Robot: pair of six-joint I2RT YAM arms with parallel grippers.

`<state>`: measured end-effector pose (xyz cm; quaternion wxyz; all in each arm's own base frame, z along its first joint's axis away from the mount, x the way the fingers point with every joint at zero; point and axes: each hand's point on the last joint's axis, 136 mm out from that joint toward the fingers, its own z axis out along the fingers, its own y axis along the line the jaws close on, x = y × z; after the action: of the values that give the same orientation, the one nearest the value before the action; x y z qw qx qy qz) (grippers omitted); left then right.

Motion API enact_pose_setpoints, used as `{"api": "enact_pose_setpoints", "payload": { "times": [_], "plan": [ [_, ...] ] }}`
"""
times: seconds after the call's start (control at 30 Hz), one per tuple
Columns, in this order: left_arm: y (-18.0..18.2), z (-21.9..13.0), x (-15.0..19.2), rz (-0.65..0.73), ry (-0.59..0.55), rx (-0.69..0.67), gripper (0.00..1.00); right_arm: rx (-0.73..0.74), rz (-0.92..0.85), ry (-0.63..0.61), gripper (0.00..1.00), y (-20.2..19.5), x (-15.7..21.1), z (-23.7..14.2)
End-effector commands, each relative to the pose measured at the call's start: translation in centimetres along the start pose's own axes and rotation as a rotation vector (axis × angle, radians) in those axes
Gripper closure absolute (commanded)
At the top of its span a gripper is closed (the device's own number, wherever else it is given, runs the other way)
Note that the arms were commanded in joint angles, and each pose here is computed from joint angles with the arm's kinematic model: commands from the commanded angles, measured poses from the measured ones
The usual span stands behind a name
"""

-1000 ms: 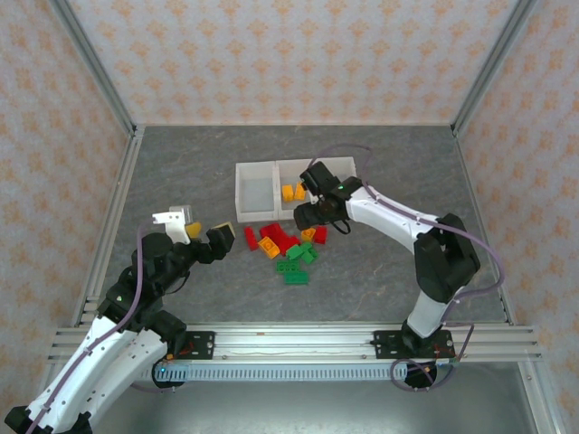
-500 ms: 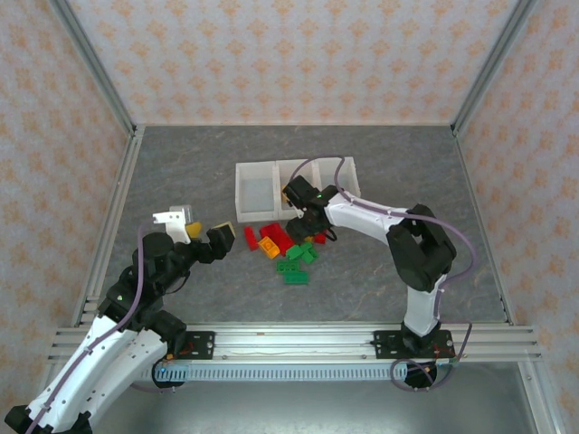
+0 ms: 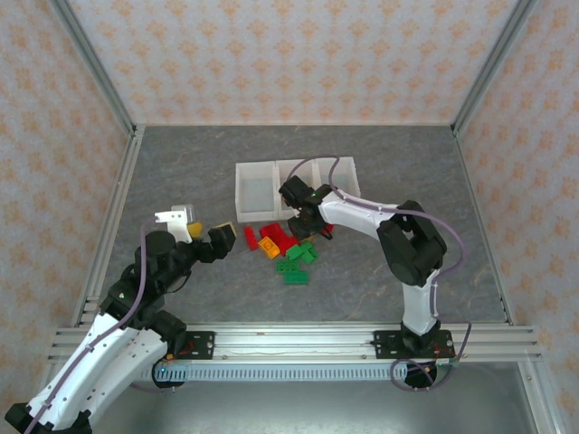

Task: Sort the legos into containers by color
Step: Pick up the lego from the center of the table.

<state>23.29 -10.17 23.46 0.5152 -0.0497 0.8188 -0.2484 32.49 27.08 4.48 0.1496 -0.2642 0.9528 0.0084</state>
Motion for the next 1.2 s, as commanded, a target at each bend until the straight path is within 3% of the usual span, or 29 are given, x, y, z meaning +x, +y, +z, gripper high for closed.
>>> {"api": "enact_pose_setpoints", "payload": {
  "times": [0.0,0.4,1.03,1.17],
  "plan": [
    [-0.3,-0.1,-0.6,0.024,-0.031,0.007,0.01,0.057,-0.013,0.071,0.57,-0.6,1.5,1.0],
    [-0.2,-0.1,-0.6,0.023,-0.030,0.007,0.01,0.070,0.012,0.059,0.69,-1.1,2.1,-0.5],
    [-0.3,-0.3,-0.7,0.020,-0.036,0.013,0.01,0.063,0.082,0.108,0.58,-1.2,5.1,0.3],
    [-0.4,-0.3,-0.7,0.020,-0.036,0.014,0.01,0.061,0.093,0.081,0.67,-1.3,4.5,-0.4]
  ]
}}
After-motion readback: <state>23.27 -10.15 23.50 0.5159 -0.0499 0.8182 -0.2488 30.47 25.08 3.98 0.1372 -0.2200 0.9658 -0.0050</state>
